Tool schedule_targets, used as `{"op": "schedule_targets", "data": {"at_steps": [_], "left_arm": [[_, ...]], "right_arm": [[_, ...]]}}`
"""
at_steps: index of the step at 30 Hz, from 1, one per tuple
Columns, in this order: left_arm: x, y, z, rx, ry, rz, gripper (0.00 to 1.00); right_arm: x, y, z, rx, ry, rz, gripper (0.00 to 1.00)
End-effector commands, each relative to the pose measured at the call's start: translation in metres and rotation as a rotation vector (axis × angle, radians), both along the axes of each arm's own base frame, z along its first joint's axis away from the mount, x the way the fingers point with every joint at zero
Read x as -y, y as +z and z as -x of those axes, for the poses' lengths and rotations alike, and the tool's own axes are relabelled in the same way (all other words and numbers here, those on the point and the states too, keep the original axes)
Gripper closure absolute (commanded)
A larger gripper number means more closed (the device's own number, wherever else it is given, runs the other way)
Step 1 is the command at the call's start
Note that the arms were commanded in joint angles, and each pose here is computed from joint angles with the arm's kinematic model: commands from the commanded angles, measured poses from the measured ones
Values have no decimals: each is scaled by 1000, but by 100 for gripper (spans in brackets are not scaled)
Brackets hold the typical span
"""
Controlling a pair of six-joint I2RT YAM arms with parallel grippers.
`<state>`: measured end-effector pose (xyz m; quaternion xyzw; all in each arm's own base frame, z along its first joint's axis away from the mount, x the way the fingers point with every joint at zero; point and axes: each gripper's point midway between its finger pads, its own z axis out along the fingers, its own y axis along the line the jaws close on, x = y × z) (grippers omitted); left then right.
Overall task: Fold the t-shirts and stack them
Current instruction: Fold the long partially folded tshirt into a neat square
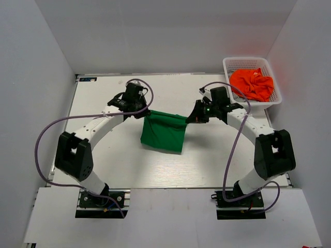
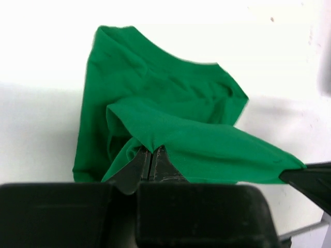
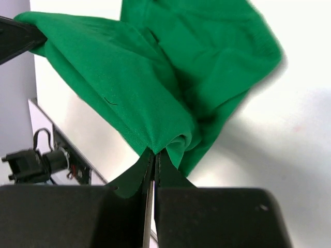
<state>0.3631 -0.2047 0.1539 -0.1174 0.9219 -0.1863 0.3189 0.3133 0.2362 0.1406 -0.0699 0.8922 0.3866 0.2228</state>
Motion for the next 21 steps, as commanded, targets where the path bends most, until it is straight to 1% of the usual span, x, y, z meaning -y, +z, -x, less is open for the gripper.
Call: {"op": "schedule_targets", "data": {"at_steps": [1, 3, 4, 5, 7, 8, 9, 10, 11, 12, 13, 14, 15, 16, 17, 19, 20, 21], "left_arm": [[-19, -4, -32, 25, 77, -48, 98], [-19, -13, -39, 5, 77, -46, 98], [-18, -18, -48, -5, 82, -43, 98], [-17, -21, -52, -10, 82, -46, 96], [-20, -23, -64, -10, 93, -32, 86], [-16, -36, -67, -31, 83, -29, 80], [-15, -33, -75, -16, 74, -17, 72], [-14, -33, -82, -2, 58, -3, 66], [-12, -33, -87, 7, 51, -6, 39], [-10, -33, -93, 12, 51, -4, 27], [-15, -32, -99, 16, 65, -2, 16], [-16, -31, -104, 25, 74, -9, 0], [-20, -18, -111, 42, 87, -3, 0], [-20, -22, -111, 31, 79, -15, 0], [-20, -19, -108, 26, 73, -10, 0], [-14, -18, -99, 34, 22, 18, 0], [-12, -13, -94, 66, 9, 43, 0], [-7, -9, -88, 79, -21, 78, 0]], "right_arm": [[5, 11, -32, 58, -32, -14, 100], [7, 3, -42, 40, -48, -14, 100], [8, -1, -46, 34, -51, -13, 100], [8, 2, -53, 45, -55, -14, 100], [9, -10, -61, 24, -58, -4, 100], [8, -6, -67, 37, -59, -10, 89], [9, -7, -71, 34, -66, -10, 84], [8, -15, -76, 27, -63, 0, 76], [10, -12, -87, 49, -83, 14, 58], [13, -18, -93, 66, -76, 39, 32], [16, -16, -106, 94, -96, 65, 12], [16, -8, -119, 119, -106, 70, 10], [17, -4, -119, 118, -95, 96, 10], [18, -5, -121, 123, -97, 115, 10], [19, 4, -119, 144, -95, 115, 10], [19, 1, -109, 148, -87, 115, 10], [19, 19, -104, 187, -86, 94, 10], [22, 1, -87, 140, -77, 95, 10]]}}
